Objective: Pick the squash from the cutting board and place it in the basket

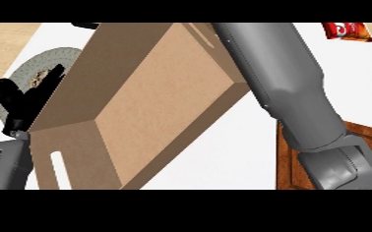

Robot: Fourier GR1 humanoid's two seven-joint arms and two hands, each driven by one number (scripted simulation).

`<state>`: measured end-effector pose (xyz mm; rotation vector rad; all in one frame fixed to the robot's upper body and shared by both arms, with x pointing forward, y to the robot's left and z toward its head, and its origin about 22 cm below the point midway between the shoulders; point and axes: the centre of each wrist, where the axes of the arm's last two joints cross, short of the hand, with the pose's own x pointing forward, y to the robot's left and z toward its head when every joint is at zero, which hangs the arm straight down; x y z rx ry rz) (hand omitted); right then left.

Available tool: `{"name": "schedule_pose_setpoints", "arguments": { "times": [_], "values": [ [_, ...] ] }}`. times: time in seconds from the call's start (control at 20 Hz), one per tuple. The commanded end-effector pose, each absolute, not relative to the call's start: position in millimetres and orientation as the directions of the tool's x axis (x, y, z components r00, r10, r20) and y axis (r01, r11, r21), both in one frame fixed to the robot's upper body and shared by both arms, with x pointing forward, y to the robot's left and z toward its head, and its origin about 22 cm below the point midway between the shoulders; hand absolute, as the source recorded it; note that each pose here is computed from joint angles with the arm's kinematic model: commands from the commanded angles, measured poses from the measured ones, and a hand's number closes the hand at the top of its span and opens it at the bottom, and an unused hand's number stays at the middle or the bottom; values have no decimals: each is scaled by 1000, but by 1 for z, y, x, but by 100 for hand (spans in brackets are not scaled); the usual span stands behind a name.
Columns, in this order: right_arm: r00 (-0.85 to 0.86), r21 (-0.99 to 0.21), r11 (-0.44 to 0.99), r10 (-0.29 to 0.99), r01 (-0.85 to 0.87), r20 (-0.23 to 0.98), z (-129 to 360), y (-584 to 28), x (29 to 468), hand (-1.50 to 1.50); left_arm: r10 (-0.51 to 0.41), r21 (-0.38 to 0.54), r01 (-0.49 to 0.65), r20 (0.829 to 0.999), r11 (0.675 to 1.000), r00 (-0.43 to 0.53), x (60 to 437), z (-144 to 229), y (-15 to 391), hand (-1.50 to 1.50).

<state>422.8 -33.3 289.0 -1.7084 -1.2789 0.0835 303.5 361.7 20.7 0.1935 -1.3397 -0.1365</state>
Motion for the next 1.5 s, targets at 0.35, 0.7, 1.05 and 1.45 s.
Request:
{"name": "schedule_pose_setpoints", "arguments": {
  "times": [0.35, 0.7, 1.05, 1.45],
  "values": [
    [520, -679, 110, 558, 725, 646, 241, -33, 430, 150, -183, 183, 8, 973, 983, 139, 326, 42, 320, 0],
    [517, -627, 94, 477, 773, 710, 224, -63, 436, -150, -175, 183, -32, 970, 983, 166, 307, 32, 331, 0],
    [509, -628, 97, 497, 772, 703, 198, -65, 437, -150, -165, 167, -2, 975, 986, 147, 307, 41, 311, 0],
    [266, -346, 120, 428, 931, 864, 243, -80, 427, -150, -169, 179, -37, 967, 983, 192, 290, 38, 336, 0]
  ]
}}
